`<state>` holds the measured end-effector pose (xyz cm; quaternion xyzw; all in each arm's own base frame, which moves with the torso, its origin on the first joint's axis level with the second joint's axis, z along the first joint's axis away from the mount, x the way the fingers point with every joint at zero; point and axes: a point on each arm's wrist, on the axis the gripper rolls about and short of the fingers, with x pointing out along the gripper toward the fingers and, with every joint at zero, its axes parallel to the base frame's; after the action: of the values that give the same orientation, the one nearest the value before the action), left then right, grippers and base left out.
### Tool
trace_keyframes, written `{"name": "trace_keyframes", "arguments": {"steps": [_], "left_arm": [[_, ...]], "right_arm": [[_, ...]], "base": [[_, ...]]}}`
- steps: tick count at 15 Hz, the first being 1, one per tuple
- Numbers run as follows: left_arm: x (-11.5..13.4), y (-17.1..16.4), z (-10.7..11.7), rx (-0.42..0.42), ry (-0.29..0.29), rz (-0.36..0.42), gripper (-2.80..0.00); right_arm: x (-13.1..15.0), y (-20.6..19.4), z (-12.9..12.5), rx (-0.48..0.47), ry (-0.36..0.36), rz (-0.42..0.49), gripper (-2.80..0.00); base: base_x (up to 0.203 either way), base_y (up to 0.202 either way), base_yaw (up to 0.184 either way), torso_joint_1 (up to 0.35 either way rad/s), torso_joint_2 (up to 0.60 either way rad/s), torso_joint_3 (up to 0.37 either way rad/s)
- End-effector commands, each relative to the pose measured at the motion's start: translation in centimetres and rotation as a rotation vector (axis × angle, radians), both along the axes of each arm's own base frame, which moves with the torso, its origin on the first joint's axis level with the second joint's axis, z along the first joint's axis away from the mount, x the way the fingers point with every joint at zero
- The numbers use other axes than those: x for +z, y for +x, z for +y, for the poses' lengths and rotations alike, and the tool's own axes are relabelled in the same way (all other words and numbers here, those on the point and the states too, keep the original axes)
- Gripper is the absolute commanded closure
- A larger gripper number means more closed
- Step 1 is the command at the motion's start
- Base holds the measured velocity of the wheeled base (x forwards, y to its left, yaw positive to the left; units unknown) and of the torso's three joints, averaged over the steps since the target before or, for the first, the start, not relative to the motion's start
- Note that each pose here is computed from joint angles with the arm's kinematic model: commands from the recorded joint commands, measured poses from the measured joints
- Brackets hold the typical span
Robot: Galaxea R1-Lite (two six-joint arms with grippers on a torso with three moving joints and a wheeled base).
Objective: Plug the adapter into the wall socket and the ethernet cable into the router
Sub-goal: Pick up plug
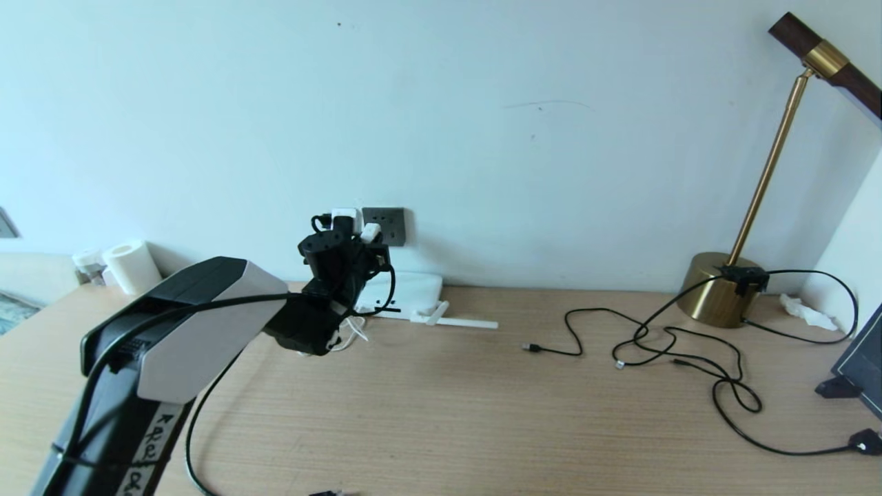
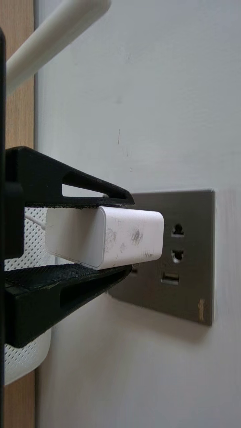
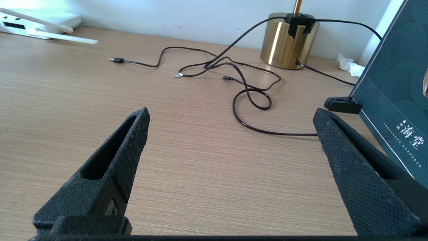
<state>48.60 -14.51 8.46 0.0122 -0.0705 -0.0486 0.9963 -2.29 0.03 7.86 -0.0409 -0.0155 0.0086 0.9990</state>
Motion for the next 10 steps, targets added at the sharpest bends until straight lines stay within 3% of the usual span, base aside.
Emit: {"name": "trace_keyframes", "arguments": {"steps": [1, 10], "left_arm": [[-0.08, 0.32, -0.11, 0.001, -0.004, -0.013, 0.0], [0.41, 0.85, -0.37, -0.002, -0.008, -0.021, 0.0]], "right_arm": [[-0.29, 0.09, 0.0, 0.0, -0.001, 0.011, -2.8], [-0.29, 0.09, 0.0, 0.0, -0.001, 0.012, -2.8]], "base": [[0.0, 0.0, 0.0, 0.0, 0.0, 0.0], [0.0, 0.0, 0.0, 0.0, 0.0, 0.0]]}}
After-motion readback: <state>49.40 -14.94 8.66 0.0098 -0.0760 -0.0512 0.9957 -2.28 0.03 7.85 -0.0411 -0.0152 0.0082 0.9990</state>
